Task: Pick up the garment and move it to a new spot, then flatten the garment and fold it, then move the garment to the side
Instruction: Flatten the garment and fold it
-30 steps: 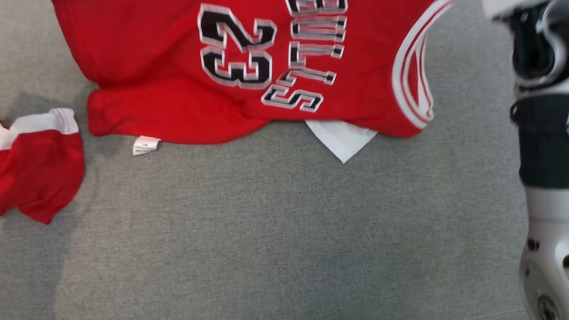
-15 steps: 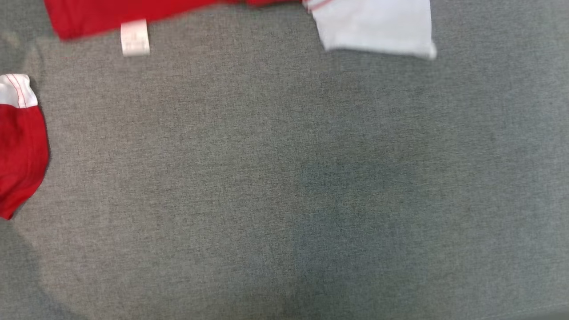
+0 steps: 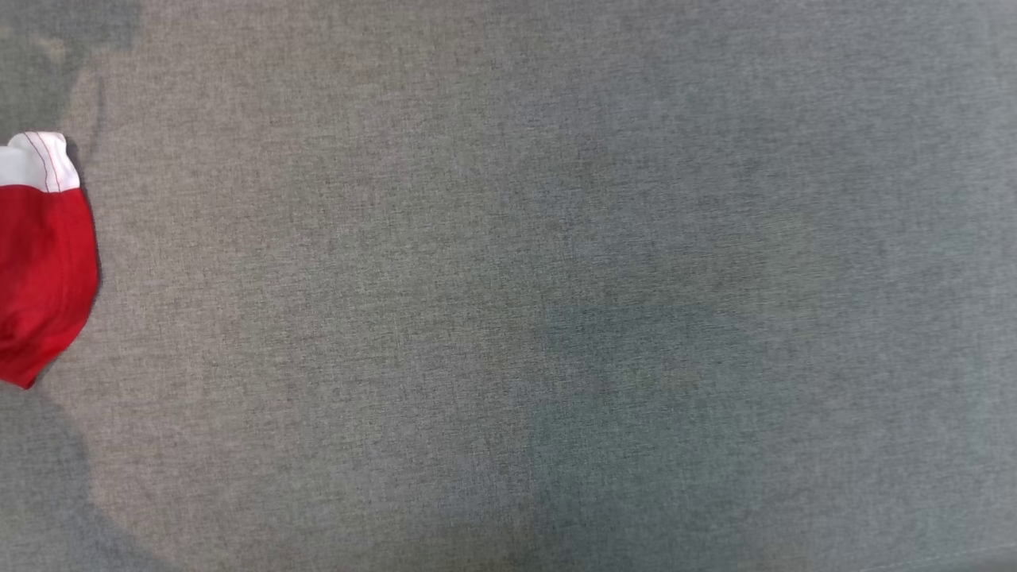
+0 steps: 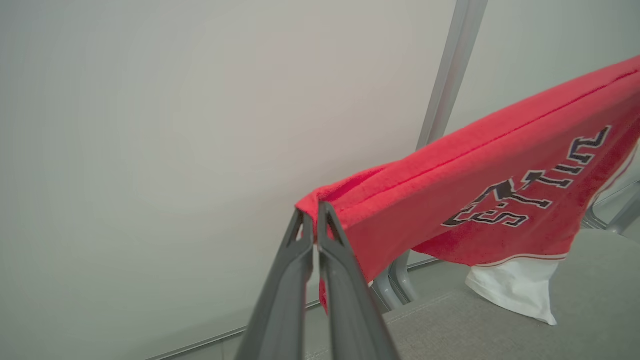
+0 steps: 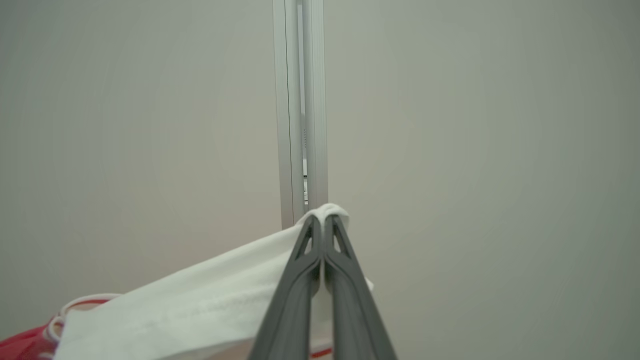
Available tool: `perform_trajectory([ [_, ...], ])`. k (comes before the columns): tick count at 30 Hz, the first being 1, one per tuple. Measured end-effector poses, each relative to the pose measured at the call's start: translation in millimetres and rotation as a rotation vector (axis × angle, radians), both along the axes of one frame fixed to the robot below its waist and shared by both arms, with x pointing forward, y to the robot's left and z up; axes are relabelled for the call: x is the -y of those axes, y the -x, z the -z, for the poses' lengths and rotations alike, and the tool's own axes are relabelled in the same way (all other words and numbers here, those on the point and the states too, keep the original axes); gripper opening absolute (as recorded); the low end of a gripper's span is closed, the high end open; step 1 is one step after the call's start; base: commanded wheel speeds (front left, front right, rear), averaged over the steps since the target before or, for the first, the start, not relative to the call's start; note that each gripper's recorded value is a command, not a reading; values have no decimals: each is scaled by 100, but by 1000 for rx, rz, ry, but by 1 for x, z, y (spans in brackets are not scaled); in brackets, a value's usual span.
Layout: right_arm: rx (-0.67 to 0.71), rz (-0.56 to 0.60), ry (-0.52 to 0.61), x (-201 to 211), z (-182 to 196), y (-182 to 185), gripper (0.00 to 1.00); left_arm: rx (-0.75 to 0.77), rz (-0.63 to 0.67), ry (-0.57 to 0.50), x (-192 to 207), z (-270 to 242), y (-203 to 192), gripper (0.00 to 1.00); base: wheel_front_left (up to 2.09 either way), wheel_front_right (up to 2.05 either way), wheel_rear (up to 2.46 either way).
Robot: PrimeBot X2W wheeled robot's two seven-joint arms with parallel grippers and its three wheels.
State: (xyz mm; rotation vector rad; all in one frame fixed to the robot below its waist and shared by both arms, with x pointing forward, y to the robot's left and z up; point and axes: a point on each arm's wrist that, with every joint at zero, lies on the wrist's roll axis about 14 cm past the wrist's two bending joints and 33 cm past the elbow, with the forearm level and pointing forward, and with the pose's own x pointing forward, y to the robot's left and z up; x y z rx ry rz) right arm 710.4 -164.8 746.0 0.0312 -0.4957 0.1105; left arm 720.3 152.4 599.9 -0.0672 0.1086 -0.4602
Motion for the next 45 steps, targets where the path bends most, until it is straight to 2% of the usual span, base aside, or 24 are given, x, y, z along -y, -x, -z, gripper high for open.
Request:
perform_trajectory([
  [3, -54, -11, 21, -4, 15, 1, 0, -71, 8, -34, 0, 24, 8, 0, 0, 0, 0],
  [7, -190, -17, 40, -4, 61, 10, 0, -172, 32, -66, 1, 53, 29, 0, 0, 0, 0],
  [11, -329, -24, 63, -3, 104, 30, 0, -282, 64, -110, 2, 82, 61, 0, 0, 0, 0],
  [16, -474, -35, 89, -3, 141, 66, 0, -403, 96, -101, 3, 98, 107, 0, 0, 0, 0],
  [19, -572, -46, 96, 0, 162, 92, 0, -474, 124, -124, 4, 108, 140, 0, 0, 0, 0],
  [24, -715, -75, 186, 7, 190, 143, 0, -574, 178, -155, 8, 118, 197, 0, 0, 0, 0],
  [32, -934, -112, 208, 36, 221, 229, 0, -700, 262, -199, 18, 127, 274, 0, 0, 0, 0],
  [45, -1280, -153, 138, 55, 274, 357, 0, -945, 384, -235, 24, 161, 379, 0, 0, 0, 0],
])
